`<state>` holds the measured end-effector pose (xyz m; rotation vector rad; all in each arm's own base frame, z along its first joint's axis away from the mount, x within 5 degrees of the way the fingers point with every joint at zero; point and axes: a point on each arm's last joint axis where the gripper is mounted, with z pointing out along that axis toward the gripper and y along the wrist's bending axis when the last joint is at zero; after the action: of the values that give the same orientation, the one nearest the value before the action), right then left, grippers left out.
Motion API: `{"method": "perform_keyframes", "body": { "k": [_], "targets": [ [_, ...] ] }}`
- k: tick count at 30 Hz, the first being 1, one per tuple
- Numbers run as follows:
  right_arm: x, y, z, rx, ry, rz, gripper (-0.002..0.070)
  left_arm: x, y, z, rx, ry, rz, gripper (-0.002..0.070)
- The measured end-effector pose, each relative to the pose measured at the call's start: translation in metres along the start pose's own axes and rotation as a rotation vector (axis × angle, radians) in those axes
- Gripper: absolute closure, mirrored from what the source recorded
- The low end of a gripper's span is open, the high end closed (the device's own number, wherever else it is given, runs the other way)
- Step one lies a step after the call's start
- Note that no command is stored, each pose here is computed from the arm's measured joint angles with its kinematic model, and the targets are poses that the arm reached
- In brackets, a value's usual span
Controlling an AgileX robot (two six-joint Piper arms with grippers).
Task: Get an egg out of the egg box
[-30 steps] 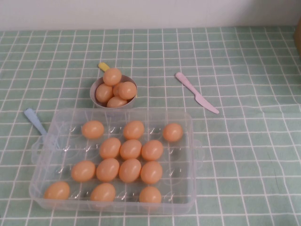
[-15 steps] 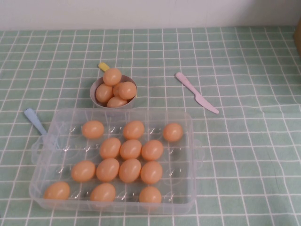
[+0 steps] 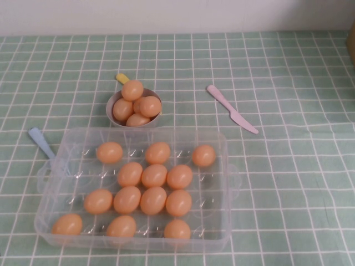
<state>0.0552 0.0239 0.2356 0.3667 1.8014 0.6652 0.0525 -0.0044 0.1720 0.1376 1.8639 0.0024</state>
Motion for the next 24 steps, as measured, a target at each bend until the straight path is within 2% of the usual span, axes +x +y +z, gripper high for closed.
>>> {"method": "perform_keyframes", "body": {
  "k": [6, 13, 18, 24],
  "targets": [
    [-0.029, 0.031, 0.007, 0.067, 0.365, -0.084, 0.0694, 0.000, 0.000, 0.000, 0.000, 0.000, 0.000, 0.0678],
    [-0.060, 0.038, 0.031, 0.221, 0.699, -0.196, 0.0694, 0.000, 0.000, 0.000, 0.000, 0.000, 0.000, 0.0678],
    [-0.073, 0.045, 0.056, 0.208, 0.781, -0.226, 0.0694, 0.000, 0.000, 0.000, 0.000, 0.000, 0.000, 0.0678],
    [-0.067, 0.059, 0.091, 0.154, 0.899, -0.293, 0.0694, 0.000, 0.000, 0.000, 0.000, 0.000, 0.000, 0.0678]
  ]
}}
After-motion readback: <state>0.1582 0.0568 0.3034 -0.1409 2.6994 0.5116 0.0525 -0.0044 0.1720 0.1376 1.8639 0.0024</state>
